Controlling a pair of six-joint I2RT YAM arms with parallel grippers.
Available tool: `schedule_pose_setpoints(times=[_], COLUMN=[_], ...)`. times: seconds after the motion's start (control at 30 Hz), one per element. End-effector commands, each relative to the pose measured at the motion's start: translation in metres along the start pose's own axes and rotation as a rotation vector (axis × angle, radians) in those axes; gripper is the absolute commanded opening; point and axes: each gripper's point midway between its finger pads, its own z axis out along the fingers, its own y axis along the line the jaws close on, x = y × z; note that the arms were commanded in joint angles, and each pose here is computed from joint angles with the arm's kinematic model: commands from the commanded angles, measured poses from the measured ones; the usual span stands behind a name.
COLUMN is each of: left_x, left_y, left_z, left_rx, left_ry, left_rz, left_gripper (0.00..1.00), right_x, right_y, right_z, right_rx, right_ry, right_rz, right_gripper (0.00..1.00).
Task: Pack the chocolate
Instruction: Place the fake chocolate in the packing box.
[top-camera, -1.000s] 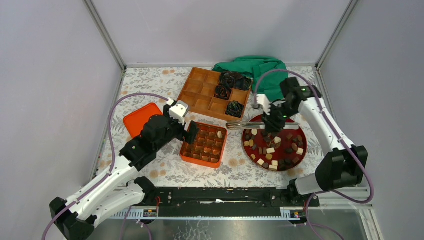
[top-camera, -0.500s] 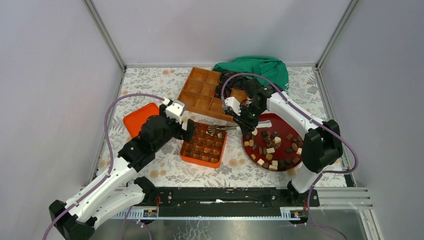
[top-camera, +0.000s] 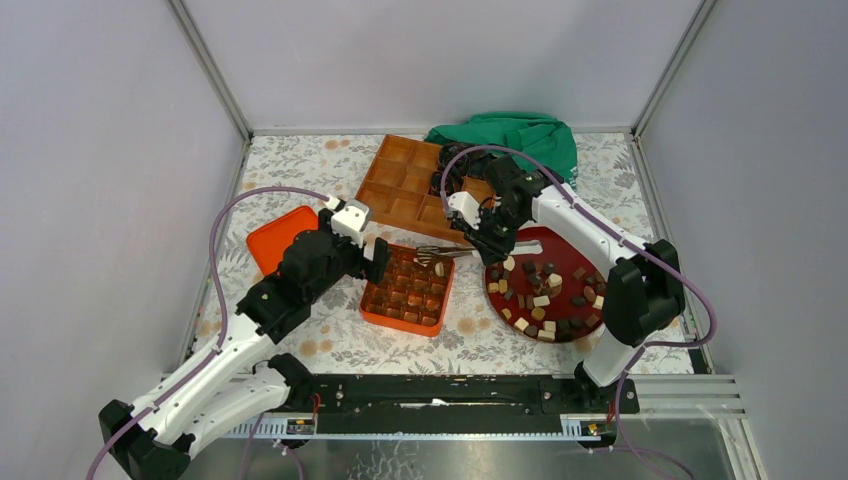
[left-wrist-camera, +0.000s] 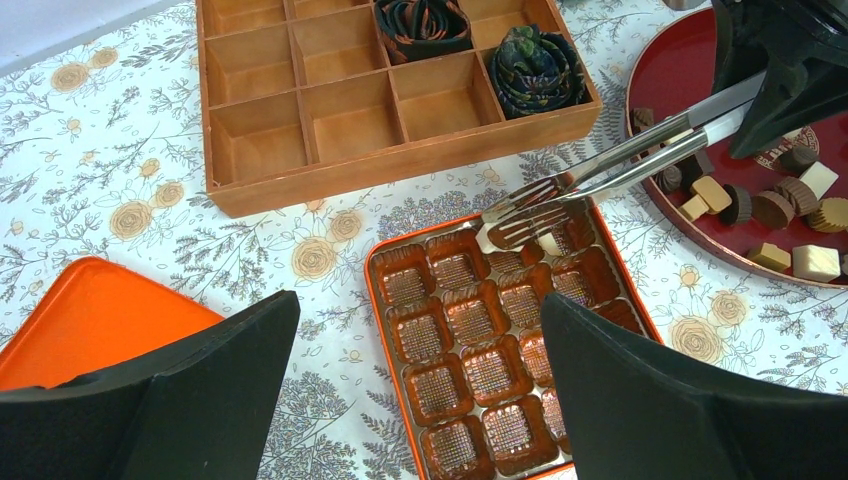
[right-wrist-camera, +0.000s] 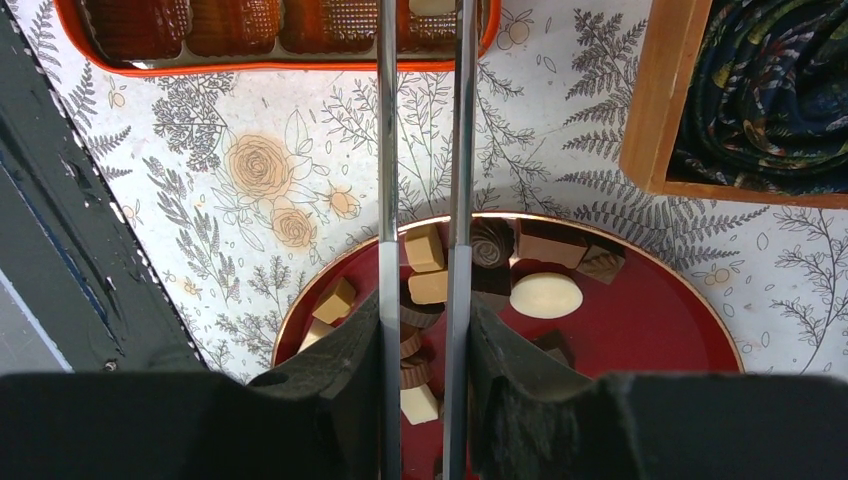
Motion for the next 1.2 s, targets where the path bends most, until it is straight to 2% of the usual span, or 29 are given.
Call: schedule_pose_setpoints(times=[0.0,0.2,0.37,0.47,0.63,0.83,1.03,1.17], left_x=[-0.011,-0.010,-0.011,-0.011,-0.012,-0.011,-0.009,-0.009], left_y=[0.004,0.004,0.004,0.004,0.001,0.000,-0.001,-0.001], left_z=[0.002,0.002,0.002,0.001,0.002,0.003,0.004,0.004], left_rx=[-0.019,-0.016,-0.012,-0.011,0.004,0.013,0.016,0.018], left_ry=[-0.049,-0.048,-0.050,-0.053,-0.054,-0.053,-0.045,-0.048], left_rz=[-0.017,-0.018,-0.020,-0.021,-0.027,-0.032,-0.034,-0.035], left_gripper=[0.99,0.99,0.99,0.99,0.99,0.99,0.99,0.99], right_x=[-0.013,-0.012,-0.015,-0.017,-0.007,0.050,0.088,0.111], right_y=[0.003,0.010,0.017,0.027,0.026,0.010,0.013,0.014], right_z=[-0.010,-0.012,-0.019,-0.034,-0.078,-0.118,-0.112,-0.113], right_rx=[0.021,-0.005,-0.018,-0.054,-0.048,0.108,0.219,0.261], right_ry=[-0.043,-0.051,-0.075,-0.149,-0.359,-0.557,-0.500,-0.367], right_rz=[-0.009,-0.002,-0.001,0.020,0.116,0.307,0.359,0.360], right_gripper=[0.36,0.41,0.39,0.38,0.38,0.39,0.39,0.39])
